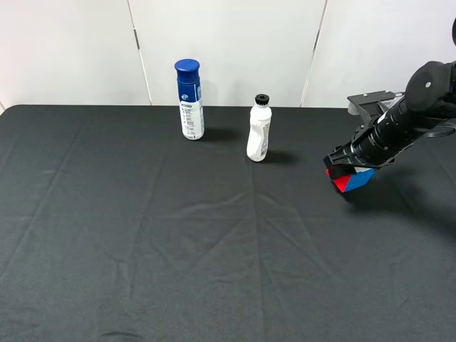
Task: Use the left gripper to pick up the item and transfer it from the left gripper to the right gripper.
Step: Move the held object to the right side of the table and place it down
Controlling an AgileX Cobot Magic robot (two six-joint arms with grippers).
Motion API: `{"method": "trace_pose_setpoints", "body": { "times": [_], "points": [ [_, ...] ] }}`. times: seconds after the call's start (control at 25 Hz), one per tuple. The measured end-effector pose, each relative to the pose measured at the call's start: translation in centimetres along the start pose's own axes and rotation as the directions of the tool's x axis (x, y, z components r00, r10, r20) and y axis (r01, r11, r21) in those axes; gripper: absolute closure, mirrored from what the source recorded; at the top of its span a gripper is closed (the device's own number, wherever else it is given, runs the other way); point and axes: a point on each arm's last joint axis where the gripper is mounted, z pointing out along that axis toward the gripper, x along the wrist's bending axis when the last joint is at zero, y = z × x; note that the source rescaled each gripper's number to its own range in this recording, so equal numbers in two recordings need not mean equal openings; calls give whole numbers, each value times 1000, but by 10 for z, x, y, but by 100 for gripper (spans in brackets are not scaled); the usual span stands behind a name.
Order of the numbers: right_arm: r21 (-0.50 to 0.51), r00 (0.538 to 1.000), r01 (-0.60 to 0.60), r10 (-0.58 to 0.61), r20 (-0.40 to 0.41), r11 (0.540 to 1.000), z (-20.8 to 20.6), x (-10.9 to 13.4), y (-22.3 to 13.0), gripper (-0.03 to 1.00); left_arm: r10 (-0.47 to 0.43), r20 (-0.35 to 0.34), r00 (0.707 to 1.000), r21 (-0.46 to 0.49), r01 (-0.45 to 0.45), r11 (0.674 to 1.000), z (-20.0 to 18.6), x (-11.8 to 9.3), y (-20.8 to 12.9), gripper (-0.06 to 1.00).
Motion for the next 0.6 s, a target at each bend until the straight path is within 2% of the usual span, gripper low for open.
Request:
{"method": "trace_pose_setpoints", "body": {
  "times": [0.44,0.48,0.56,0.6],
  "points": [
    [1,1000,-1,1,0,1000,0,0,0,92,0,0,1000,0,0,1000,0,0,0,-3],
    [2,1000,-1,1,-1,1000,0,0,0,89,0,0,1000,0,0,1000,0,0,0,-3],
    [2,1000,-5,5,-1,1000,0,0,0,39,1,0,1000,0,-1,1000,0,0,0,-3],
    [3,1000,-9,9,-1,1000,0,0,0,22,1,0,1000,0,-1,1000,0,0,0,-3]
  ]
}}
